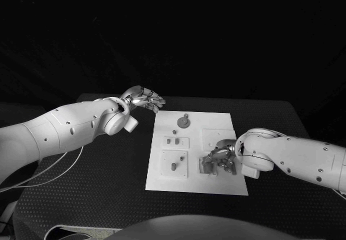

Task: Assemble the parts on the task board

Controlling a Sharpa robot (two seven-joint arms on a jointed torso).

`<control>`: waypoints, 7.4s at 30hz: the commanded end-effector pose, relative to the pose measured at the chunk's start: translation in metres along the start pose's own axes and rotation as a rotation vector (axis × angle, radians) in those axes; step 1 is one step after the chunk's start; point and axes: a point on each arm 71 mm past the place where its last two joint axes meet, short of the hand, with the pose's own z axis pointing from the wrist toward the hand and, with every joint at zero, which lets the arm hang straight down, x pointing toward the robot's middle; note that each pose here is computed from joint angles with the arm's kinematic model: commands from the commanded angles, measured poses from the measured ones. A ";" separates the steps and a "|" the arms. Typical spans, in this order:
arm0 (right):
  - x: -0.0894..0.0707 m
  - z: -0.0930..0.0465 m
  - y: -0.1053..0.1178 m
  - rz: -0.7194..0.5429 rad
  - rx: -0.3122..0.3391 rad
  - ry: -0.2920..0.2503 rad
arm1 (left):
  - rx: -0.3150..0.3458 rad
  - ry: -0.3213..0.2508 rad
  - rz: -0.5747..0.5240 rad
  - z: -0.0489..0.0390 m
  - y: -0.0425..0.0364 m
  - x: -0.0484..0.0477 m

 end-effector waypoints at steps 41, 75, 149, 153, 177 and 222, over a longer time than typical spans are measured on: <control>-0.001 -0.009 -0.004 -0.015 -0.062 -0.055 | 0.009 0.012 -0.009 0.0007 -0.0016 0.0009; -0.034 -0.045 -0.077 -0.217 0.142 -0.153 | 0.009 0.012 -0.010 -0.0005 -0.0012 0.0000; 0.012 -0.015 -0.046 0.144 0.011 -0.121 | 0.002 0.025 -0.013 -0.0024 -0.0002 -0.0003; 0.011 -0.016 -0.045 0.151 0.000 -0.139 | 0.002 0.026 -0.013 -0.0025 -0.0002 -0.0003; 0.014 -0.006 -0.033 0.077 0.000 -0.076 | 0.003 0.031 -0.014 -0.0024 -0.0004 0.0003; -0.008 -0.014 -0.043 0.065 -0.094 -0.170 | 0.005 0.017 -0.011 -0.0017 0.0002 -0.0022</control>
